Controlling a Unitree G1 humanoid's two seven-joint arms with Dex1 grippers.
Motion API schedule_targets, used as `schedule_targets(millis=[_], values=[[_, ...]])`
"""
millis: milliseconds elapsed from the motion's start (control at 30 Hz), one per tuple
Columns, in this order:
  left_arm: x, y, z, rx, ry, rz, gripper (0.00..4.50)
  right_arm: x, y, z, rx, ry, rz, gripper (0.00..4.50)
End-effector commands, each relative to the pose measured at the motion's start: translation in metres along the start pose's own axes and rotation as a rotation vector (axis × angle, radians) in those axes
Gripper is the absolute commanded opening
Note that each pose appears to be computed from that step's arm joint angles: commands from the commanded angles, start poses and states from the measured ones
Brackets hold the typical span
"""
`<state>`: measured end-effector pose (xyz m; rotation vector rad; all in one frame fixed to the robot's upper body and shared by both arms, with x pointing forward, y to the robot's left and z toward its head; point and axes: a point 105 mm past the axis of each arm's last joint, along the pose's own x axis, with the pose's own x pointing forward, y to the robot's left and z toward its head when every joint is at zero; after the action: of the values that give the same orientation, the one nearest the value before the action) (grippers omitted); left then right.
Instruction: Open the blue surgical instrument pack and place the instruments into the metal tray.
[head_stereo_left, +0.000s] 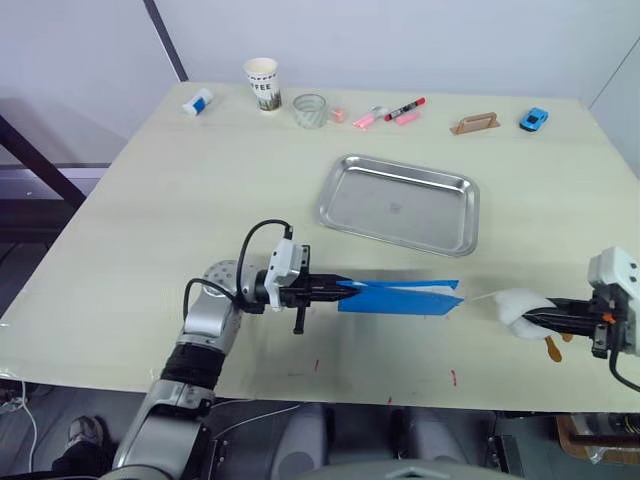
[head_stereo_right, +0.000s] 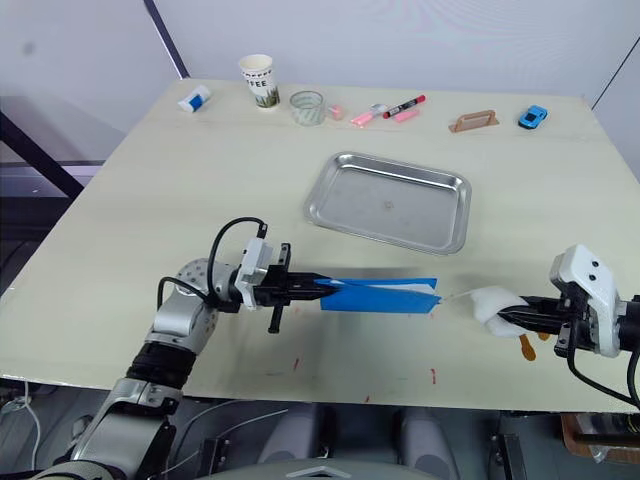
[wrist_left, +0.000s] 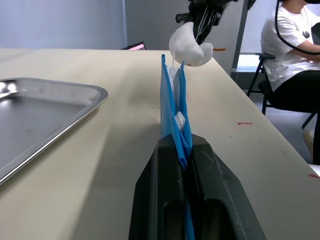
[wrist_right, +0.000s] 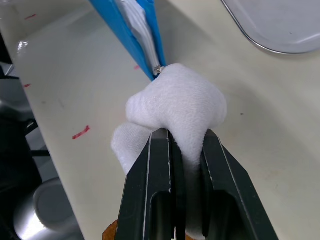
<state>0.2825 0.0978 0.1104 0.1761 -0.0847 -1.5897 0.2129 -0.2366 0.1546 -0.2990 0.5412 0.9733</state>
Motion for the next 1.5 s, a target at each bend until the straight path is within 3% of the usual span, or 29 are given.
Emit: schedule_targets(millis=[33,633,967,1500], values=[[0.003,-0.002,-0.003,0.012,0.02,-0.038,0.0,-0.01,0.001,0.02,-0.051,-0.031,0.0,0.02],[0.005,-0.004,-0.015,-0.001,0.043,-0.061,0.0,-0.003,0.026,0.084,-0.007,-0.165,0.207,0.02],[0.005,-0.004,-0.022,-0.003,0.044,-0.068,0.0,0.039,0.056,0.106,-0.073,-0.225,0.364,0.02],[0.014,-0.007,-0.015,0.011,0.03,-0.091,0.0,0.093,0.069,0.117,-0.105,-0.256,0.461,0.02]])
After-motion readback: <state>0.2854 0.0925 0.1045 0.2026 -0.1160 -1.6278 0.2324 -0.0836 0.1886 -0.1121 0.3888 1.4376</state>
